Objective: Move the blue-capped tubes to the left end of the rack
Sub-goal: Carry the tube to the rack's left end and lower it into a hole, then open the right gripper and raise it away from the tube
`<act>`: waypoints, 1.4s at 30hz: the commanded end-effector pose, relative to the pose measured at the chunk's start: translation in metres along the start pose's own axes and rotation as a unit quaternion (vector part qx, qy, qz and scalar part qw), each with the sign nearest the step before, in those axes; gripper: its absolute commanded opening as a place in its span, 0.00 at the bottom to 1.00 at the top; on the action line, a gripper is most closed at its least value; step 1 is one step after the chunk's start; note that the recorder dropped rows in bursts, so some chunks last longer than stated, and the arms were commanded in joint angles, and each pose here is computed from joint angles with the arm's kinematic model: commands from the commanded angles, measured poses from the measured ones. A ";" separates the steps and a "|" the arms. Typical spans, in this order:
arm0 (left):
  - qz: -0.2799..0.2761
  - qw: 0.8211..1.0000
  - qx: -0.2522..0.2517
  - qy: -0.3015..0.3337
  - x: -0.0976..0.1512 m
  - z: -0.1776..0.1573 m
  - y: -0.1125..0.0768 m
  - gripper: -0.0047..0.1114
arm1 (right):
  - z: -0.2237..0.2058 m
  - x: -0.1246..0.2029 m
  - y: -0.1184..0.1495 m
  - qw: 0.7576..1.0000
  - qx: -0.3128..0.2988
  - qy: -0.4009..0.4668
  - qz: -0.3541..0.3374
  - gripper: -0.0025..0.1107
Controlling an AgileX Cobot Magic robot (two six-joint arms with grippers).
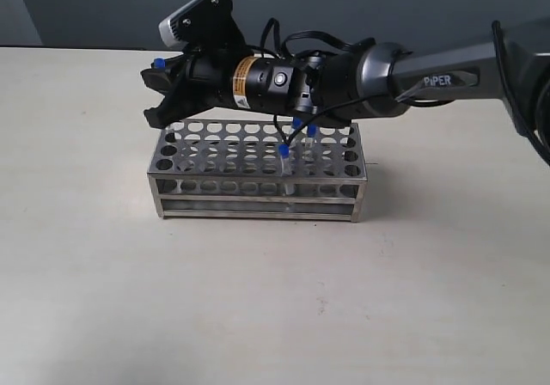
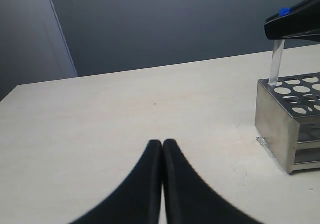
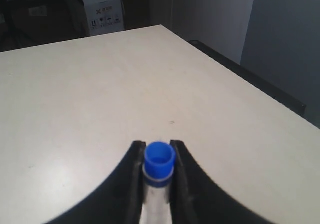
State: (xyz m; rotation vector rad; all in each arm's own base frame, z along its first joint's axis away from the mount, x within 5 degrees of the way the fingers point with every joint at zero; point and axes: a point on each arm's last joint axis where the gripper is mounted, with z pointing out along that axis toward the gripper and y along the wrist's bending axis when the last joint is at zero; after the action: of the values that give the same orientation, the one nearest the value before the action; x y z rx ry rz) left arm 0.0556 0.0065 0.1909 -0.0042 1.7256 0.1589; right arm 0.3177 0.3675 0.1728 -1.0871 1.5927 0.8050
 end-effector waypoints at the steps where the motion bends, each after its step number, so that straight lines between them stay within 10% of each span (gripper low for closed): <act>1: 0.001 1.000 0.001 -0.005 -0.001 -0.001 0.000 0.05 | 0.004 0.025 -0.007 0.996 0.035 0.077 -0.021 0.02; 34: 0.001 1.000 0.001 -0.005 -0.001 -0.001 0.000 0.05 | 0.011 0.029 -0.002 0.999 -0.004 0.039 0.005 0.22; 42: 0.001 1.000 0.001 -0.005 -0.001 -0.001 0.000 0.05 | -0.048 -0.061 -0.033 0.993 0.111 0.022 -0.040 0.22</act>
State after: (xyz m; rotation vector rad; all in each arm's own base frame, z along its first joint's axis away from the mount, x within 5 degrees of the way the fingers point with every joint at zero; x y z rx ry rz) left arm 0.0556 0.0065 0.1909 -0.0042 1.7256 0.1589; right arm 0.3303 0.3477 0.2066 -1.0486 1.6715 0.6008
